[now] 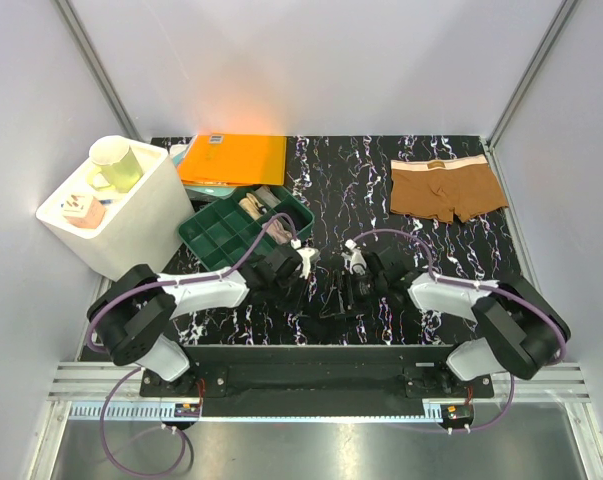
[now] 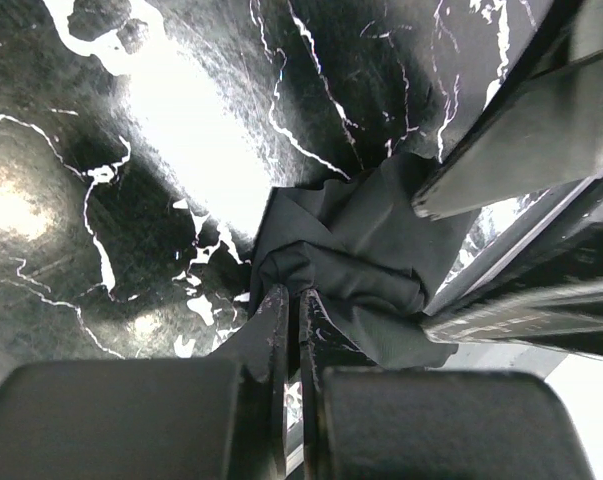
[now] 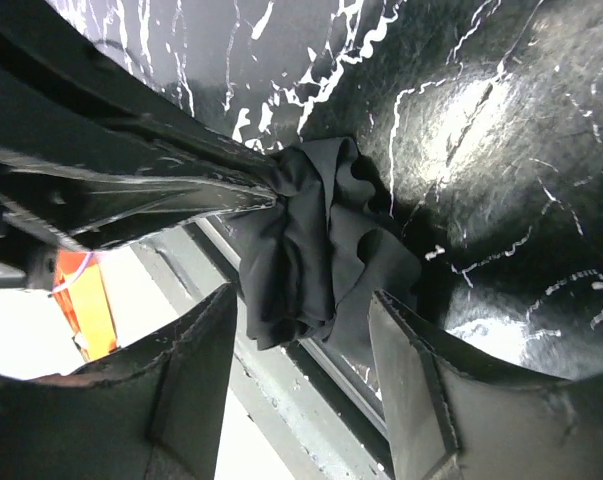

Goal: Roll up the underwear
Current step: Roll the underwear to the center of the board.

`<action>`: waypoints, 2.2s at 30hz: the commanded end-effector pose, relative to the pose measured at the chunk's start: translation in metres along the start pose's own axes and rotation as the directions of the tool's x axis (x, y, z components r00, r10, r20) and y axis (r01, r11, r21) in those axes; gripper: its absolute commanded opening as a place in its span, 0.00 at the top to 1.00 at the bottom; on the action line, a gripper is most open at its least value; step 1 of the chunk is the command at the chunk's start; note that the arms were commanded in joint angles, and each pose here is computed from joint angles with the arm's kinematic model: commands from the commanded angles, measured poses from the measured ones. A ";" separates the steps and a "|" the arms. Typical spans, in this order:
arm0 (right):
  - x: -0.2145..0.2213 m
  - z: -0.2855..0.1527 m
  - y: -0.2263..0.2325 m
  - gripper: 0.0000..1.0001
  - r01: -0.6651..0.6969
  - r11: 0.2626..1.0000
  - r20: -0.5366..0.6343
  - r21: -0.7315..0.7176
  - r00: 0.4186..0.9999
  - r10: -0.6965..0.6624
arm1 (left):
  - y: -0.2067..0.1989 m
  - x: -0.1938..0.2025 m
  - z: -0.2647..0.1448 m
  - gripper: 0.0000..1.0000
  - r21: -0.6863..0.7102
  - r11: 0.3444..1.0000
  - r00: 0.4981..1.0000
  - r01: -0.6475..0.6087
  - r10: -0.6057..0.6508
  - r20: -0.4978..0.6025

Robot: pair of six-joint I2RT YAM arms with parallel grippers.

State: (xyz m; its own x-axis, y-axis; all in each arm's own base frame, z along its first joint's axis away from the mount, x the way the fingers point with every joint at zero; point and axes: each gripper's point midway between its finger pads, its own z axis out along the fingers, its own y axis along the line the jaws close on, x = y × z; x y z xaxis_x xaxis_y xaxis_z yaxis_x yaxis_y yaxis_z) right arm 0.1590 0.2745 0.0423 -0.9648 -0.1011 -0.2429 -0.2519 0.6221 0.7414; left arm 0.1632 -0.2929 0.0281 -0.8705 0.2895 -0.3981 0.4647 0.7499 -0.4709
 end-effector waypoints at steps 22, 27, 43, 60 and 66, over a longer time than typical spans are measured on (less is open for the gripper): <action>0.016 0.009 -0.034 0.86 -0.046 0.993 0.009 0.107 0.999 0.046 | -0.020 -0.011 0.008 1.00 -0.059 0.994 0.995 -0.087 0.084 -0.052; 0.022 0.014 -0.045 0.87 -0.068 0.990 0.001 0.124 0.998 0.068 | -0.030 -0.016 0.010 1.00 -0.054 0.995 0.995 -0.087 0.085 -0.049; 0.005 -0.026 -0.017 0.41 -0.041 0.986 0.101 0.158 0.995 0.026 | -0.017 -0.011 0.018 1.00 -0.138 0.988 0.994 -0.069 0.056 -0.099; 0.038 -0.020 -0.003 0.28 -0.268 0.950 0.200 0.163 0.951 0.234 | -0.020 -0.013 0.007 1.00 -0.134 0.989 0.996 -0.064 0.054 -0.077; 0.037 -0.014 -0.005 0.27 -0.287 0.948 0.220 0.139 0.942 0.253 | -0.019 -0.012 0.006 1.00 -0.138 0.988 0.995 -0.068 0.058 -0.077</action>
State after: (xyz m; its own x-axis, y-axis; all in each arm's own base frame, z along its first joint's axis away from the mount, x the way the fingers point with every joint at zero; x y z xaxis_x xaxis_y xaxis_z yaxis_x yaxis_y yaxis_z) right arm 0.1126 0.2502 0.0370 -0.9728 0.1674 -0.1602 0.0202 0.7498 0.6613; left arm 0.1635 -0.3173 0.0277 -0.8632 0.3776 -0.3351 0.4861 0.8011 -0.3492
